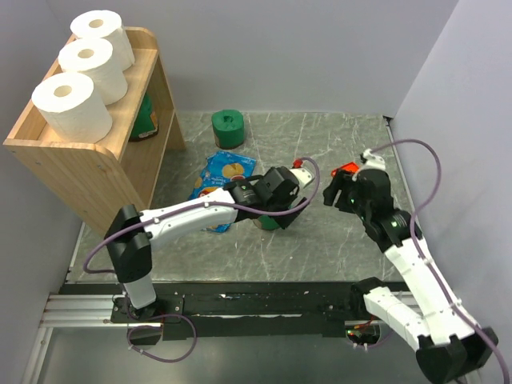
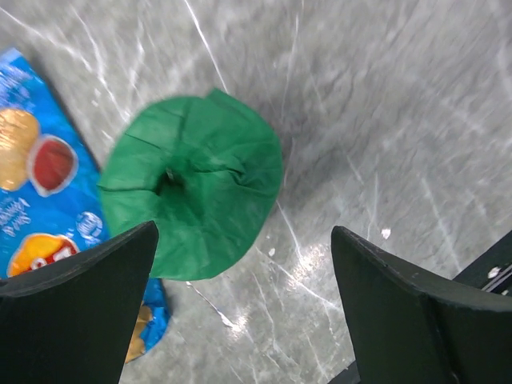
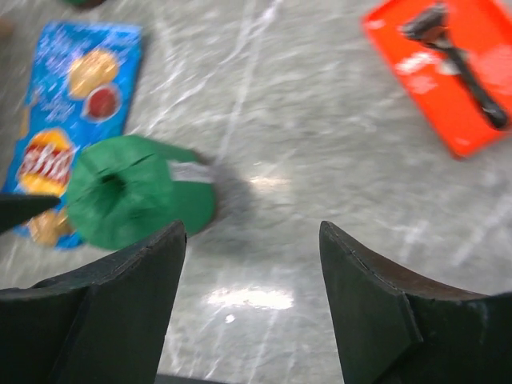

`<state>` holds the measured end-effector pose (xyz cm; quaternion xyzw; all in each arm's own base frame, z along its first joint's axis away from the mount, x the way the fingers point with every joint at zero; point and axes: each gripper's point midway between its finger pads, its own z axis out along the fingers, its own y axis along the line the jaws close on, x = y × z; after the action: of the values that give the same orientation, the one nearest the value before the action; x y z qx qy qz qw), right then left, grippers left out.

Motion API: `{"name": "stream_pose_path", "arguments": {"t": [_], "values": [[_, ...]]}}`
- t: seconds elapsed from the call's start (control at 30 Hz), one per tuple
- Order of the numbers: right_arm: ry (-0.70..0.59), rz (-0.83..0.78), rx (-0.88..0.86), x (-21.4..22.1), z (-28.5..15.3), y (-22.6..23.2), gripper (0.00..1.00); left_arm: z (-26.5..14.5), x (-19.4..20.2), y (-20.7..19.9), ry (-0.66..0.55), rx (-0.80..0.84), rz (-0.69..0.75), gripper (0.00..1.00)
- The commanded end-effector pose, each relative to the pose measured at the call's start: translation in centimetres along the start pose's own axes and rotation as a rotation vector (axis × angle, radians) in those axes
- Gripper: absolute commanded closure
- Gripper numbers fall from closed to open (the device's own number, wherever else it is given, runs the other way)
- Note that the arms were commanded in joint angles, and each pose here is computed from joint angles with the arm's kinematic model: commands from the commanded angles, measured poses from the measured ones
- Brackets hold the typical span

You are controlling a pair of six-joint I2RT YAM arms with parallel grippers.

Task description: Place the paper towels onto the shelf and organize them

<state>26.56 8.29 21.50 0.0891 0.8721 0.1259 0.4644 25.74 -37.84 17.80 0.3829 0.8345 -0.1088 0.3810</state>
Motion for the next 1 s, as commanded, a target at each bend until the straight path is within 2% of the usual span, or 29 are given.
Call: {"name": "stream_pose_path", "arguments": {"t": [0.0,0.53,0.73,0.97], "values": [[-0.135,0.056,0.056,-1.2,-1.4,-2.1,0.25,0.4,-0.8,-0.6,-0.004,-0.006,-0.030,0.05],[-0.227,0.049,0.056,-2.1,-3.8,-2.8,0.25,5.7,2.1,-0.9,0.076,-0.056,0.034,0.14],[-0.247,0.043,0.067,-2.4,-4.3,-3.1,0.25,6.9,4.1,-0.9,0.120,-0.069,0.038,0.23],[-0.251,0.050,0.053,-2.3,-4.2,-2.9,0.25,6.8,4.7,-0.1,0.135,-0.114,0.044,0.42]]}}
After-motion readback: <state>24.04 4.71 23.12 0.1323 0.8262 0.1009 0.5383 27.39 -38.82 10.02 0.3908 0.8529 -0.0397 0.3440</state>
